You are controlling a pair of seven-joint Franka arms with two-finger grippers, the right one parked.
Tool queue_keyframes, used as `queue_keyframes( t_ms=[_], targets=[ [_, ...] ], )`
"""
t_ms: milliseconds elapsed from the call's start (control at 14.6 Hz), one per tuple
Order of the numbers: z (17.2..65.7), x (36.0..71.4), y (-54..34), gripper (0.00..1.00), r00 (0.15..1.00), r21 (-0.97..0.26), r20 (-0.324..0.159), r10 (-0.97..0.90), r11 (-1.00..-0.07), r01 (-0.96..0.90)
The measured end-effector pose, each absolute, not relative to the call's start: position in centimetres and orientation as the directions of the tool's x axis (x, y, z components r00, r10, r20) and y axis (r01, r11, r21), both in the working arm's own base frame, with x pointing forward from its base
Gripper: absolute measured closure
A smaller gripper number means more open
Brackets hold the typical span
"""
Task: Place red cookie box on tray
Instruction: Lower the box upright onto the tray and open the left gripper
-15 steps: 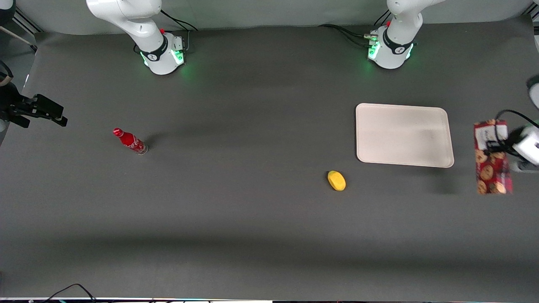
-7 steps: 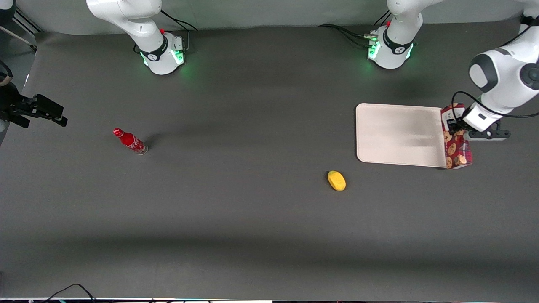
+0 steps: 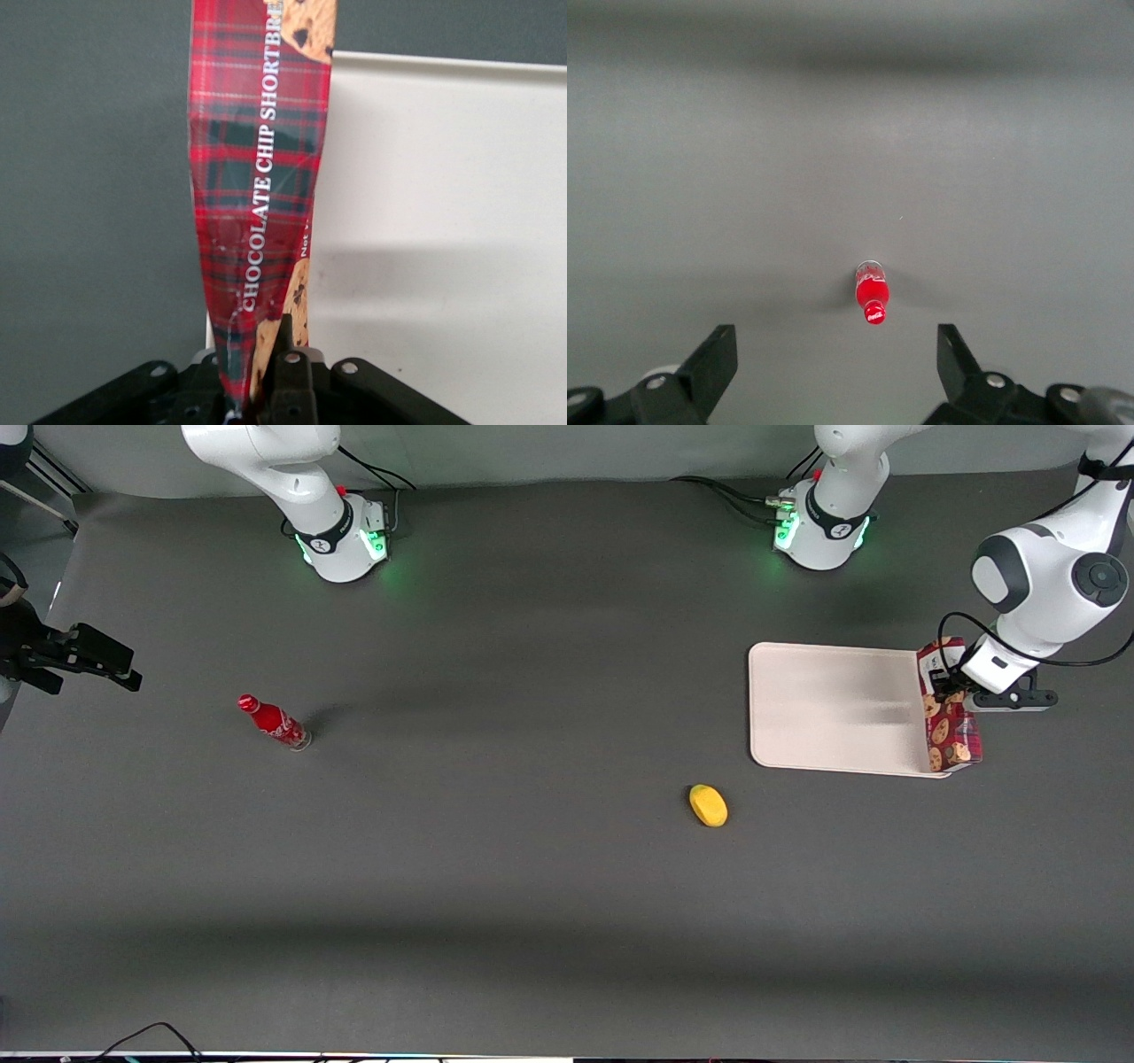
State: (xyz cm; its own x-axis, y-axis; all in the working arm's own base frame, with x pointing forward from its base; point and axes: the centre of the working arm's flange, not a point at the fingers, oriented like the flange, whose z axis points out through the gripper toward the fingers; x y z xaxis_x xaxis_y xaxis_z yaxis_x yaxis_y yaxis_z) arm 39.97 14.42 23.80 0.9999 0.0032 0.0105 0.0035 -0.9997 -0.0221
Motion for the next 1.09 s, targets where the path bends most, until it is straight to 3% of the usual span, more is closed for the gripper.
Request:
queue_keyframes(
  t_ms=[683,820,1093],
  targets=[
    [22.2,39.3,14.1,0.85,1.0,-0.015,0.0,0.003,-1.0,0.003],
    [22.1,39.3,14.1,0.69,1.0,-0.014,-0.003,0.003,-1.0,0.003],
    [22.0,39.4,14.1,0.27,1.0,-0.014,-0.003,0.001,-1.0,0.001]
  ],
)
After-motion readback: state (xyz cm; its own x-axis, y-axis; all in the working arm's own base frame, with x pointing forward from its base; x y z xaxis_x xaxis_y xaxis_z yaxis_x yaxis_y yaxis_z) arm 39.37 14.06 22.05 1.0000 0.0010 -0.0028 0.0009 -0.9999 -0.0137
